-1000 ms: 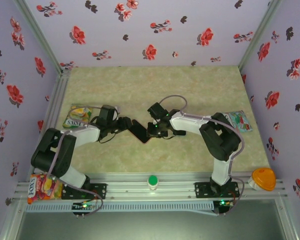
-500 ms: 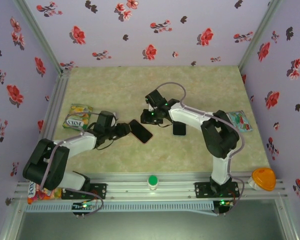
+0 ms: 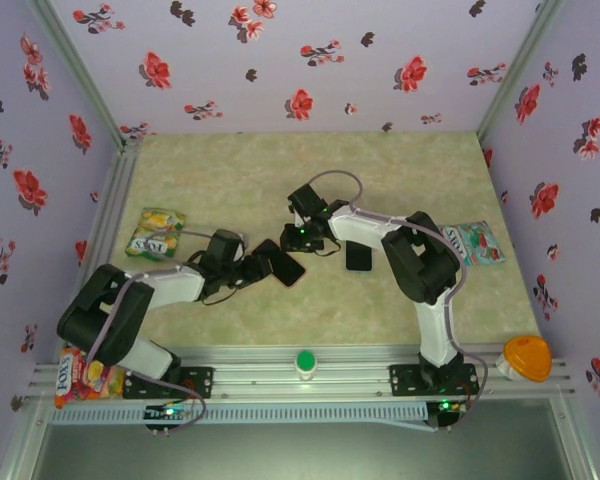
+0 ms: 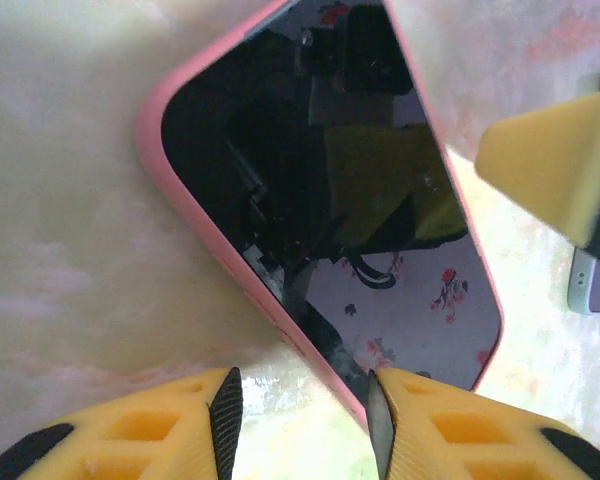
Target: Put the phone into the phone case
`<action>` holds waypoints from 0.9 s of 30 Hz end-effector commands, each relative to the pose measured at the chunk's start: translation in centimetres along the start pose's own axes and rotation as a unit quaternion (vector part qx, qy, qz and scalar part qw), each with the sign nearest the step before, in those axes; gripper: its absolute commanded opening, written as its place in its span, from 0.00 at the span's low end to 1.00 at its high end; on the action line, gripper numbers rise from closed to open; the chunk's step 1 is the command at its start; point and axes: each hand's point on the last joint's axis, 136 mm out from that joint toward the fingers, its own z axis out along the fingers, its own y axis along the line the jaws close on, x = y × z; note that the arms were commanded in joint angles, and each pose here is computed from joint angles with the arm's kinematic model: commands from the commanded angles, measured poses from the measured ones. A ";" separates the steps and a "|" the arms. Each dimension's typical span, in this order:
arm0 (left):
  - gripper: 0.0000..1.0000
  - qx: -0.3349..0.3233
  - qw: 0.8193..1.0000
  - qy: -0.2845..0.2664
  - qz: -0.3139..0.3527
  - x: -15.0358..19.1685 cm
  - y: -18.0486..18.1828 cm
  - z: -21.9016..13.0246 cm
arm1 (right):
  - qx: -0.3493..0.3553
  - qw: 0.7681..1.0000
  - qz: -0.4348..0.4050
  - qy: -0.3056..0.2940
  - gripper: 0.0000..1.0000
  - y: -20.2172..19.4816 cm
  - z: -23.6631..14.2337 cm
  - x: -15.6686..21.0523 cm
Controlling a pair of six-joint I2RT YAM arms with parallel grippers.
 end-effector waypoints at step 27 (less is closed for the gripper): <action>0.42 0.028 0.999 -0.012 0.039 -4.6 -4.9 4.1 | 0.008 1.000 0.022 0.007 0.27 -2.2 0.0 2.5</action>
